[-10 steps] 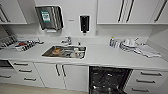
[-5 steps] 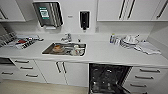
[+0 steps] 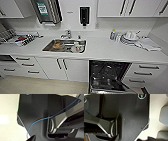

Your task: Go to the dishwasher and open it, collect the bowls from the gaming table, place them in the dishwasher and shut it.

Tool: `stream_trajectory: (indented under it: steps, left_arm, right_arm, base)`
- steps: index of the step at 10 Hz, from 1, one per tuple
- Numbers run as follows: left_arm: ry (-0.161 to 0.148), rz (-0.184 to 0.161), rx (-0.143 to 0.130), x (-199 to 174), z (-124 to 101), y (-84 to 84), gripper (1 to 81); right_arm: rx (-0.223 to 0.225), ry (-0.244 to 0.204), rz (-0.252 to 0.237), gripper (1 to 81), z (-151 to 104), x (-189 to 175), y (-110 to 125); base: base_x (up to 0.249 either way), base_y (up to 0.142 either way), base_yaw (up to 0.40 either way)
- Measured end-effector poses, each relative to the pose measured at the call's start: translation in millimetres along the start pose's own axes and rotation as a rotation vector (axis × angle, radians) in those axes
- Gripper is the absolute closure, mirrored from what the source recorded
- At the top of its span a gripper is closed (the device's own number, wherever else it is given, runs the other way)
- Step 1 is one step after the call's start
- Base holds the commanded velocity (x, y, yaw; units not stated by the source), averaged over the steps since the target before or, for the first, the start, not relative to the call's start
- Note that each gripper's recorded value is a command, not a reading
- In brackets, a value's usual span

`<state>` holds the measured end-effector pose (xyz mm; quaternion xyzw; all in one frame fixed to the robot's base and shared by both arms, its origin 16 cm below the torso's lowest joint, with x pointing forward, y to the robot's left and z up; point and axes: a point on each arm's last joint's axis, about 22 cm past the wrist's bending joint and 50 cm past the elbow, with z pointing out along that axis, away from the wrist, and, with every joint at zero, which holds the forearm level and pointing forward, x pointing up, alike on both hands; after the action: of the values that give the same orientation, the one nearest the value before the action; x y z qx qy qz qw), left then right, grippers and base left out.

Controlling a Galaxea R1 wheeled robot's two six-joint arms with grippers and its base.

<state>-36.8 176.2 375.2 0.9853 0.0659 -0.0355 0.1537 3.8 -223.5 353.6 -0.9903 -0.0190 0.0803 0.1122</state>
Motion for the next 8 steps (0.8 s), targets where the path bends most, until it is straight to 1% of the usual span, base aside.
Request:
stream_trajectory:
  steps: [2,3,4,8]
  left_arm:
    - [-0.025,-0.008,0.003,-22.8,-10.1,0.7,1.0]
    - [-0.031,-0.010,0.004,-29.0,-13.5,0.8,1.0]
    - [-0.020,-0.006,0.003,-27.2,-15.6,1.7,1.0]
    - [0.063,0.021,-0.008,-13.0,-25.2,7.0,1.0]
  right_arm:
    - [0.002,-0.026,0.006,1.0,-6.7,-23.5,-3.2]
    - [0.005,-0.032,0.009,1.0,-9.2,-31.0,-5.6]
    - [0.006,-0.022,0.007,1.0,-11.7,-30.4,-8.2]
    - [0.003,0.067,-0.013,1.0,-27.1,-12.6,-11.1]
  base:
    - [0.000,0.000,0.000]
    - [0.000,0.000,0.000]
    - [0.000,0.000,0.000]
    - [0.000,0.000,0.000]
